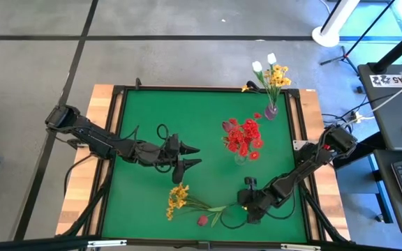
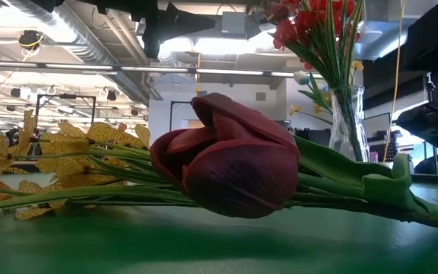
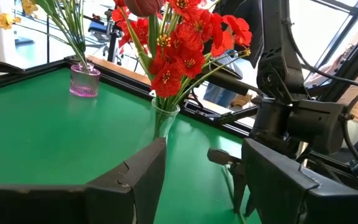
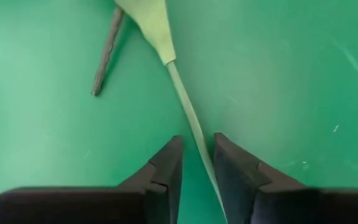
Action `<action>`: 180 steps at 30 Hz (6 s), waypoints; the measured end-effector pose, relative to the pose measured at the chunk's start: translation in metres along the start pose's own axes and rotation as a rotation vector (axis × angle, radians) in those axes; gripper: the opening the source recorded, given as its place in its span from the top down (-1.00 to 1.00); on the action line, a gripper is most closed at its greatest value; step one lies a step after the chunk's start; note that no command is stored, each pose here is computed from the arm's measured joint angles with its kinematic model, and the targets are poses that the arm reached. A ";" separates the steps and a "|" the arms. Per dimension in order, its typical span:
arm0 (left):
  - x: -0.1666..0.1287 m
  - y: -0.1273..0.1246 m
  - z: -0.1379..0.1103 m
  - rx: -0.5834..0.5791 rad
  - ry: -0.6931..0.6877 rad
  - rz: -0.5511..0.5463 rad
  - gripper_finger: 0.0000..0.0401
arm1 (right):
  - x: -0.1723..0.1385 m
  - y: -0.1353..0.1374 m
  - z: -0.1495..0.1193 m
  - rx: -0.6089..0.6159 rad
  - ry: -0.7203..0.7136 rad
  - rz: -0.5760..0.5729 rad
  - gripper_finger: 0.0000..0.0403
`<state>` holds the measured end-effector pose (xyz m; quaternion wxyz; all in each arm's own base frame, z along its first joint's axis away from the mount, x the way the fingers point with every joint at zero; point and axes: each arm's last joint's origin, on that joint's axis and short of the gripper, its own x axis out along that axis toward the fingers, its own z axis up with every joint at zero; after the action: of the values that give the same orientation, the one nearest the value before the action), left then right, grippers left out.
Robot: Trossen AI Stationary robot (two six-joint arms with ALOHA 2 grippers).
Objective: Sort flowers into vase by color
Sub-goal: Put the red tulip into the transparent vase
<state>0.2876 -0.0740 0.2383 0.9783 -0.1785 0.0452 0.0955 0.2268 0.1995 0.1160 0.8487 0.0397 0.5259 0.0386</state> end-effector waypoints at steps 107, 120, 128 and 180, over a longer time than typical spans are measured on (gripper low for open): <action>-0.002 -0.003 -0.002 0.052 -0.009 0.028 -0.01 | -0.139 -0.139 -0.041 -0.102 -1.593 -0.268 1.00; -0.002 -0.003 -0.002 0.055 -0.003 0.030 -0.01 | -0.125 -0.157 -0.031 -0.072 -1.574 -0.223 1.00; -0.002 -0.002 -0.002 0.056 -0.003 0.030 -0.01 | -0.122 -0.158 -0.030 -0.084 -1.559 -0.228 1.00; -0.002 -0.002 -0.002 0.057 -0.001 0.030 -0.01 | -0.110 -0.153 -0.014 -0.142 -1.488 -0.257 1.00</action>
<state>0.2860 -0.0774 0.2372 0.9814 -0.1497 0.0503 0.1091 0.1695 0.0360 0.1912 0.9781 -0.0613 -0.1886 -0.0637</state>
